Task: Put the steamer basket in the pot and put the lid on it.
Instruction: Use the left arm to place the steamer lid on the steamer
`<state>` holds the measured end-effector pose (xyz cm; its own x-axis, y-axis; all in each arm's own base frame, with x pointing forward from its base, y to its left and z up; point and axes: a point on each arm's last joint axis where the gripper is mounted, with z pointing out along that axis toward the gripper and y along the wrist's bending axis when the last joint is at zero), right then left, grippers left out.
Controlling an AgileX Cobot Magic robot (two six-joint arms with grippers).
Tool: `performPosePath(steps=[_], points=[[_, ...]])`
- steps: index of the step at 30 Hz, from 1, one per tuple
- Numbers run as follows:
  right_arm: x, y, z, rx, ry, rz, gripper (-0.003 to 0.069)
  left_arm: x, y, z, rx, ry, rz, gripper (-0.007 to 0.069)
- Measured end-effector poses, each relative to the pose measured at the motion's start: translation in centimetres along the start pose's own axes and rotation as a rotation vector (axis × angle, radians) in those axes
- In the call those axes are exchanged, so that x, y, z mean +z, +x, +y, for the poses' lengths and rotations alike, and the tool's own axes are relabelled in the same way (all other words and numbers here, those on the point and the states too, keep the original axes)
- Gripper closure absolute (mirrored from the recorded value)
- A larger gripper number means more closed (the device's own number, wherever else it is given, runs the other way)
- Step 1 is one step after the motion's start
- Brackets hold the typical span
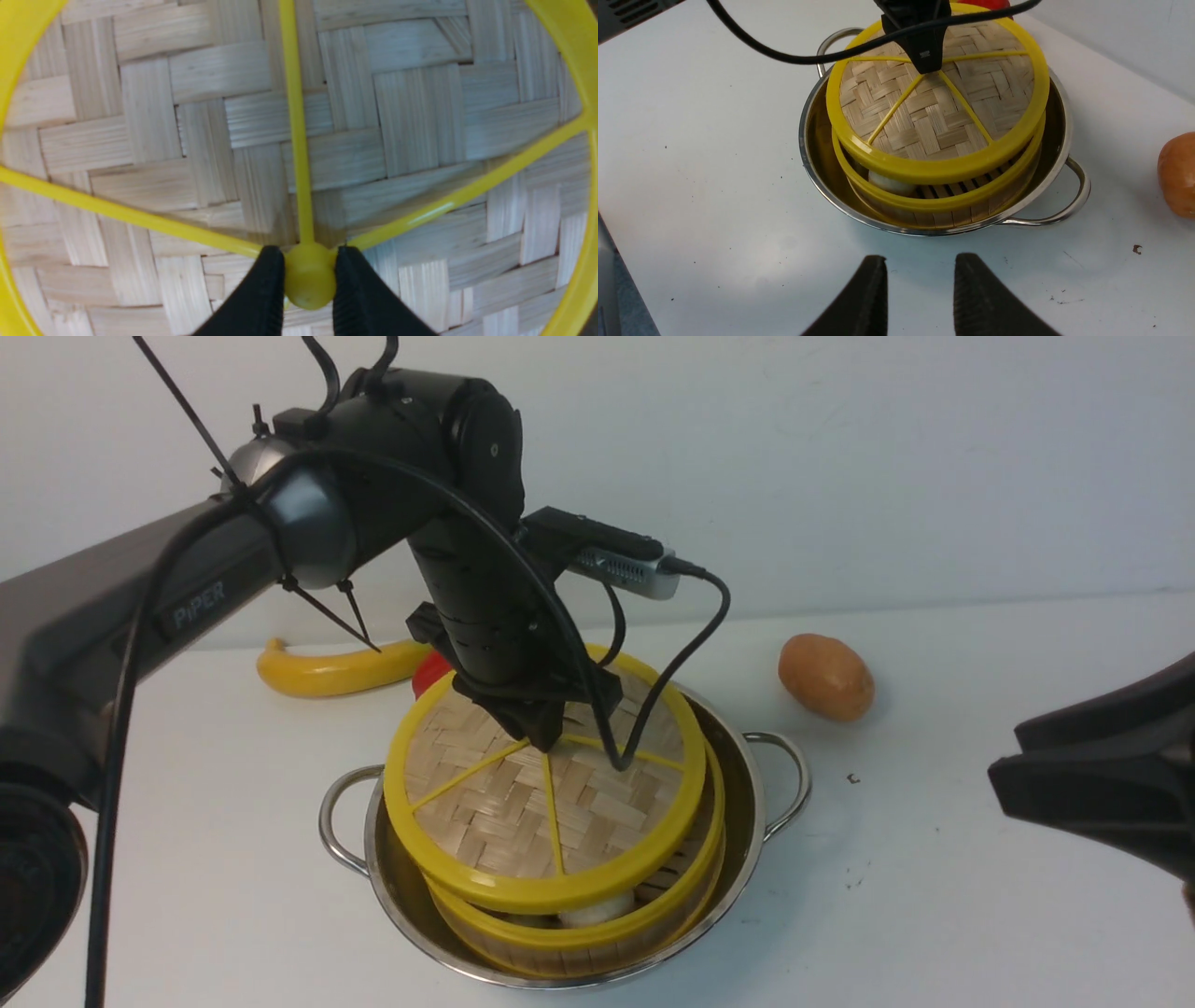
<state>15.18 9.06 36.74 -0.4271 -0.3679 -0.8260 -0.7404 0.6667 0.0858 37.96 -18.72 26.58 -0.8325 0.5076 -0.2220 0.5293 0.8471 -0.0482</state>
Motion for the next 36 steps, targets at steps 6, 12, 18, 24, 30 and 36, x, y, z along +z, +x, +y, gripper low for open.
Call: performPosePath(steps=[6,12,18,24,30,36], points=[[0.01,0.0,0.0,0.0,0.0,0.0,0.0468,-0.02,-0.08,-0.59,0.002,0.065,-0.009,0.0492],[0.01,0.0,0.0,-0.001,0.0,0.0,0.0468,-0.02,-0.08,-0.59,0.003,0.065,-0.009,0.0492],[0.01,0.0,0.0,-0.004,0.0,0.0,0.0468,-0.02,-0.08,-0.59,0.003,0.065,-0.009,0.0492],[0.01,0.0,0.0,-0.008,0.0,0.0,0.0468,-0.02,-0.09,-0.61,-0.004,0.067,-0.009,0.0492],[0.01,0.0,0.0,-0.015,0.0,0.0,0.0468,-0.02,-0.09,-0.61,-0.017,0.068,-0.009,0.0492],[0.01,0.0,0.0,-0.018,0.0,0.0,0.0463,-0.11,-0.08,-0.62,-0.025,0.068,-0.011,0.0503]])
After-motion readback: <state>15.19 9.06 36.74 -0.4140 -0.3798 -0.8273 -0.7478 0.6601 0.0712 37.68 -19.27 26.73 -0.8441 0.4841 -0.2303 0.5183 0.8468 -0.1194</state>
